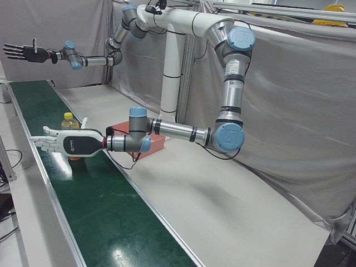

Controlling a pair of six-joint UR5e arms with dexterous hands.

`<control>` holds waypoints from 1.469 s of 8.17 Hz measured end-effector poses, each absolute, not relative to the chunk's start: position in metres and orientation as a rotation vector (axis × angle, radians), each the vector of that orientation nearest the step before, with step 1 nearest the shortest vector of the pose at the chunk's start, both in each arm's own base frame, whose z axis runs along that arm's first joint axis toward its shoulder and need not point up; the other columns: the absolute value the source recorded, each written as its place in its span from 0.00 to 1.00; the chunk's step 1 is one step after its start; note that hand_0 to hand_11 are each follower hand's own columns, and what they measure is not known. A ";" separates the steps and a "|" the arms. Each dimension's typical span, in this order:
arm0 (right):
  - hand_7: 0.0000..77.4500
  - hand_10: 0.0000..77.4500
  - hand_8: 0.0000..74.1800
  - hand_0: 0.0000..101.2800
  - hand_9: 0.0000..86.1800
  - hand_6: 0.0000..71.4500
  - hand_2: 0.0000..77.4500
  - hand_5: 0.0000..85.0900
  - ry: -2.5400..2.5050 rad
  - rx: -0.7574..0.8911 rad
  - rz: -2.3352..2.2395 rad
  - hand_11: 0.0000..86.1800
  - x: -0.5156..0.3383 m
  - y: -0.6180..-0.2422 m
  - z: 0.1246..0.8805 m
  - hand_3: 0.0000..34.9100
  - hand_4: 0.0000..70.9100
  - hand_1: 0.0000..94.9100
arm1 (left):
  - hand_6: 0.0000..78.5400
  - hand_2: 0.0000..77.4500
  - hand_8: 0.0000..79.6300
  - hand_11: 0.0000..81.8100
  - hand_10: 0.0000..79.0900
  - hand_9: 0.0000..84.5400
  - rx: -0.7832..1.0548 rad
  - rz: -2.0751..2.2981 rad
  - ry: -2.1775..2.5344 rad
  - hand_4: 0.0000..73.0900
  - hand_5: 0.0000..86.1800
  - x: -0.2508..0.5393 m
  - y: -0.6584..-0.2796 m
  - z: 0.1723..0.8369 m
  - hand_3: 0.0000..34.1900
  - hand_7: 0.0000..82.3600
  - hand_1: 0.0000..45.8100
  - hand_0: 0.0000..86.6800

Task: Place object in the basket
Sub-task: 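Lift the bottle off the belt and carry it toward the pink tray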

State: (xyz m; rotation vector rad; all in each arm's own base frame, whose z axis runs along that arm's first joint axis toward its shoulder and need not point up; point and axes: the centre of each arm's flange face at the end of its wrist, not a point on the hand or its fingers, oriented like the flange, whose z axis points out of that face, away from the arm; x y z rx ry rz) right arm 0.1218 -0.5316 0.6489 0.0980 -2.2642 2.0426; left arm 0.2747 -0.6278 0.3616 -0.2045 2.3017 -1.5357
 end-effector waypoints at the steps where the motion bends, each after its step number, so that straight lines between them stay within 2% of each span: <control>1: 0.01 0.00 0.00 0.00 0.00 0.00 0.01 0.00 -2.264 0.098 2.043 0.00 0.122 -0.531 0.649 0.01 0.00 0.00 | 0.71 0.49 0.71 0.67 0.57 0.67 -0.204 -1.541 2.293 0.60 0.64 0.276 -0.627 0.358 0.00 0.60 0.13 0.67; 2: 0.01 0.00 0.00 0.00 0.00 0.00 0.00 0.00 -2.265 0.098 2.042 0.00 0.122 -0.532 0.649 0.01 0.00 0.00 | 0.78 0.56 0.81 0.75 0.72 0.73 -0.205 -1.542 2.289 0.60 0.66 0.277 -0.626 0.352 0.00 0.70 0.10 0.61; 3: 0.01 0.00 0.00 0.00 0.00 0.00 0.00 0.00 -2.265 0.098 2.042 0.00 0.122 -0.532 0.648 0.01 0.00 0.00 | 0.78 0.56 0.81 0.75 0.77 0.73 -0.207 -1.540 2.290 0.60 0.66 0.277 -0.624 0.345 0.00 0.70 0.08 0.58; 4: 0.01 0.00 0.00 0.00 0.00 0.00 0.01 0.00 -2.265 0.098 2.042 0.00 0.122 -0.532 0.648 0.01 0.00 0.00 | 0.80 0.56 0.86 0.75 0.79 0.73 -0.210 -1.534 2.295 0.60 0.66 0.277 -0.622 0.337 0.00 0.72 0.07 0.56; 6: 0.01 0.00 0.00 0.00 0.00 0.00 0.01 0.00 -2.264 0.098 2.043 0.00 0.122 -0.532 0.648 0.01 0.00 0.00 | 0.80 0.56 0.88 0.75 0.81 0.73 -0.246 -1.483 2.334 0.60 0.66 0.276 -0.603 0.307 0.00 0.72 0.06 0.55; 9: 0.01 0.00 0.00 0.00 0.00 0.00 0.01 0.00 -2.264 0.098 2.043 0.00 0.122 -0.532 0.649 0.01 0.00 0.00 | 0.80 0.56 0.87 0.75 0.81 0.74 -0.423 -1.331 2.323 0.60 0.67 0.328 -0.510 0.247 0.00 0.72 0.06 0.55; 12: 0.01 0.00 0.00 0.00 0.00 0.00 0.01 0.00 -2.262 0.098 2.045 0.00 0.122 -0.531 0.650 0.01 0.00 0.00 | 0.79 0.56 0.87 0.77 0.80 0.74 -0.558 -1.187 2.225 0.59 0.67 0.401 -0.420 0.228 0.00 0.74 0.06 0.55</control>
